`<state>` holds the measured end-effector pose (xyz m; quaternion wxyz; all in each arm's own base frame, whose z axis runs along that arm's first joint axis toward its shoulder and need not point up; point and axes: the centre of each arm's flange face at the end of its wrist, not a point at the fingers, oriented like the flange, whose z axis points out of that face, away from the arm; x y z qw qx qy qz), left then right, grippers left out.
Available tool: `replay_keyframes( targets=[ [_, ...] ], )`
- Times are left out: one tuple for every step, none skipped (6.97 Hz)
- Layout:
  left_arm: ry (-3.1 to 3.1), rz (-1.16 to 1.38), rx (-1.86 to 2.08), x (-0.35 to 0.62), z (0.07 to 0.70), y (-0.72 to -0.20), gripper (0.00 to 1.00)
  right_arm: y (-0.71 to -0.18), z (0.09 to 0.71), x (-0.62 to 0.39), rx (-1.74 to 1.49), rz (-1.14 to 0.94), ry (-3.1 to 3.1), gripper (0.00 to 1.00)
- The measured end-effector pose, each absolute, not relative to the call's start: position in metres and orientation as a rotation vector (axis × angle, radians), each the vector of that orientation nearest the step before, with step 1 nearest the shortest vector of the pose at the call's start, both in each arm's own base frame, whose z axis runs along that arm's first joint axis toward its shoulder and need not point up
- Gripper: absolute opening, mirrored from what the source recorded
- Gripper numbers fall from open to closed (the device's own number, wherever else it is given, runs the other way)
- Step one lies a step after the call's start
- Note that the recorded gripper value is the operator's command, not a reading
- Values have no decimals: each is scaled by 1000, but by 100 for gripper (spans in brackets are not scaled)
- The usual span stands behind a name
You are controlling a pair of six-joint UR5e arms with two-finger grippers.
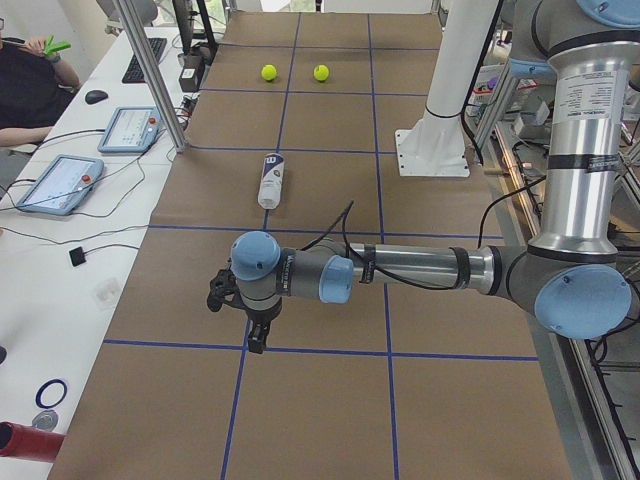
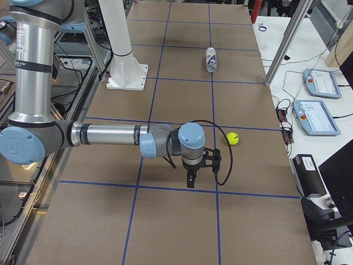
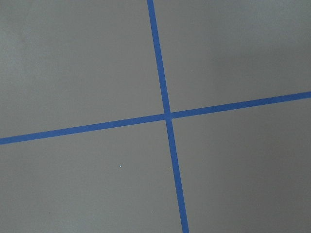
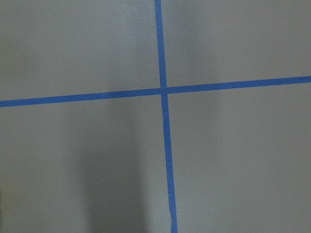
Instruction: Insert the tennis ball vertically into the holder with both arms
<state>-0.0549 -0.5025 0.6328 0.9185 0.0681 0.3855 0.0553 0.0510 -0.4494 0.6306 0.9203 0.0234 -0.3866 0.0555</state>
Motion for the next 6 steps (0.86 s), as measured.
replay_keyframes(
  targets=[
    [793,114,140,-55,633,-503,100,-449,630,51,49,114,-797,100],
    [794,116,141,-55,633,-503,100,-450,629,51,49,114,-800,100],
    [798,117,142,-54,631,-505,100,-450,629,50,50,113,-801,100],
    [816,121,149,-53,626,-508,100,-450,628,50,52,112,-802,100],
    [859,138,179,-50,613,-512,100,-451,628,50,55,110,-802,100],
    [925,174,248,-46,591,-521,100,-451,626,50,59,108,-803,100]
  ],
)
